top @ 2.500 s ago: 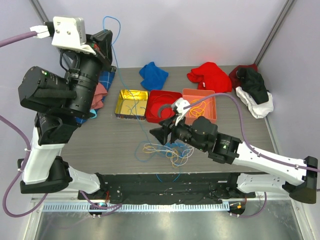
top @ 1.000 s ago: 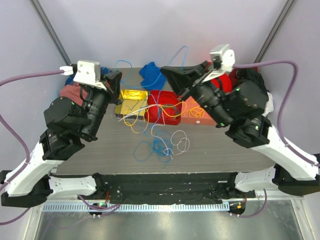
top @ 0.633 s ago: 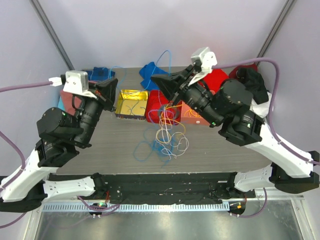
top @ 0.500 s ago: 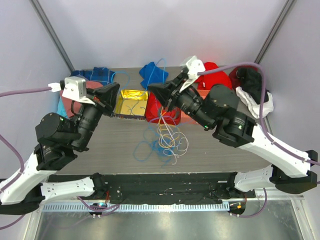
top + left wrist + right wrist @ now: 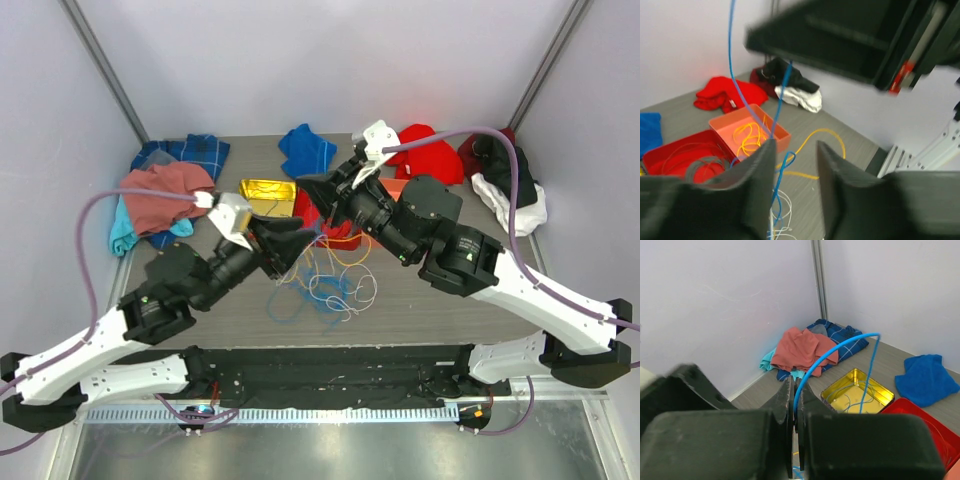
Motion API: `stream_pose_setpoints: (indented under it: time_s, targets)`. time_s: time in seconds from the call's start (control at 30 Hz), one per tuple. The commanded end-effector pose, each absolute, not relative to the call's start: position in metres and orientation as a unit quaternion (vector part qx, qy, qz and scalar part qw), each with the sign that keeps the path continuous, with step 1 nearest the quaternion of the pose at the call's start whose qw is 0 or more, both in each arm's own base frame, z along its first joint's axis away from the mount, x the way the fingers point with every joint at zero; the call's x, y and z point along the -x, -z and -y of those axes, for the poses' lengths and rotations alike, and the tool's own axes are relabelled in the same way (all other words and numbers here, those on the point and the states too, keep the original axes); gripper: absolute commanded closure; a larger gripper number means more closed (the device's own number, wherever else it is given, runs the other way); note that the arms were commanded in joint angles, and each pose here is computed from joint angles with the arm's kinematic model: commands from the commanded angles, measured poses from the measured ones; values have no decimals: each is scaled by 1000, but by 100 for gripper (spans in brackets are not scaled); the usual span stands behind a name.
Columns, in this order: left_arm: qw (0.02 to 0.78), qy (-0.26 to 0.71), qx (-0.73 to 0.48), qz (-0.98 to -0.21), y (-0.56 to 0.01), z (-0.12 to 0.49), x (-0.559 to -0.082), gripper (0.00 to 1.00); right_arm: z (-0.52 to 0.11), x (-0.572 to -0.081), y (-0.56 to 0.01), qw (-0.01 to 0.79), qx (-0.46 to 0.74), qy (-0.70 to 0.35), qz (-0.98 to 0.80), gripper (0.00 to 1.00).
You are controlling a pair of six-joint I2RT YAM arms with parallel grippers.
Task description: Untangle the cables
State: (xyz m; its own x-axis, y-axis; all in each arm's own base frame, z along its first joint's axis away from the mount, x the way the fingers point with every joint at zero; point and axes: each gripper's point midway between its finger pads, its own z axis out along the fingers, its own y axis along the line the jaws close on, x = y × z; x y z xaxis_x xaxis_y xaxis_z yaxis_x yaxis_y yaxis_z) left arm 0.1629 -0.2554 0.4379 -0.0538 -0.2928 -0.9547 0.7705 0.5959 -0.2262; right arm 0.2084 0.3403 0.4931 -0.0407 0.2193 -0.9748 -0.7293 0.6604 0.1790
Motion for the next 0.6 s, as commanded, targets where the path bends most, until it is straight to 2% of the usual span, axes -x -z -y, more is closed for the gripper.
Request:
stream_pose_setpoints:
  time_s: [0.0,0.07,0.17,0.37,0.57]
  targets:
    - [650,463,-187,-573,-427,264,-150,50,-330,-210,-502,670,164,-371,-621,99]
    - [655,468,-181,-565,-421,263,-150,37,-334,-209,-496,663,164,-378,-625,99]
    - [662,458,-171,-569,-408,260,-155,25,-338,-207,-490,653,164,-388,-629,99]
    - [675,436,-167,-571,-398,260,-164,16,-346,-196,-482,629,164,-426,-629,99]
    - [687,408,-153,-581,-387,259,-176,16,-348,-185,-481,608,160,-462,-625,99]
